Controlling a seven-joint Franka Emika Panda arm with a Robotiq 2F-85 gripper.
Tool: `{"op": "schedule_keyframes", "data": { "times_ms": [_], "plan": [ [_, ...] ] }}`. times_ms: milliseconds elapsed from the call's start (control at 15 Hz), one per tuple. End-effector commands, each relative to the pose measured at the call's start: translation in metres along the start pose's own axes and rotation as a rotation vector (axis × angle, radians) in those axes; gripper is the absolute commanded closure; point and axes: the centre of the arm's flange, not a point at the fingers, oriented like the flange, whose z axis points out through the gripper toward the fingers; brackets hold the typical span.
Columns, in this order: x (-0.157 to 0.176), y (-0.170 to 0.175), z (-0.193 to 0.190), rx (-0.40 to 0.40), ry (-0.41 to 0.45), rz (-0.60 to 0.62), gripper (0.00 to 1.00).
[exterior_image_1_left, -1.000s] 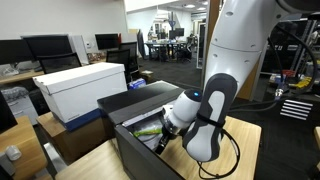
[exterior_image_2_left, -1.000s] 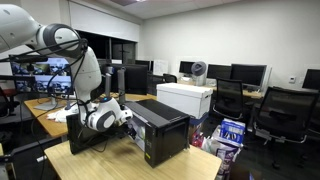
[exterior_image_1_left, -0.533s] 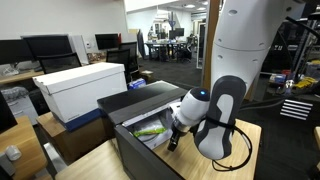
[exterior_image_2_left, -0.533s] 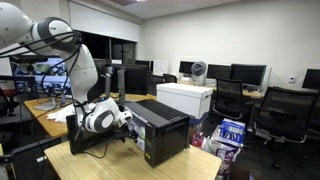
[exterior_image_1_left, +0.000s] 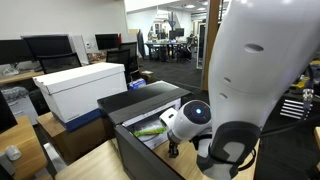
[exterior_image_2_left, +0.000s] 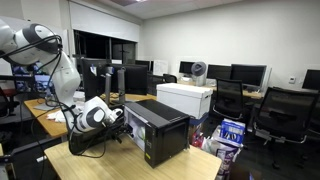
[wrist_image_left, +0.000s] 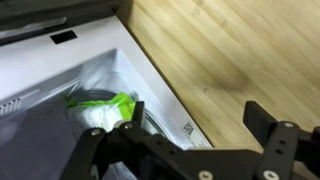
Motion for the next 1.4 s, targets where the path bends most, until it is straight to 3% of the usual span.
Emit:
{"op": "schedule_keyframes", "data": {
  "times_ms": [0,200,533,1333],
  "plan": [
    [-0.067,-0.04,0.001,-0.057,0.042,-0.106,0.0],
    [-0.064,-0.051,0.007,-0.096,0.057,-0.176,0.0],
    [-0.051,-0.034,0.011,-0.187,0.111,-0.184,0.0],
    [-0.019,-0.005,0.03,-0.268,0.207,0.096,0.0]
  ]
}}
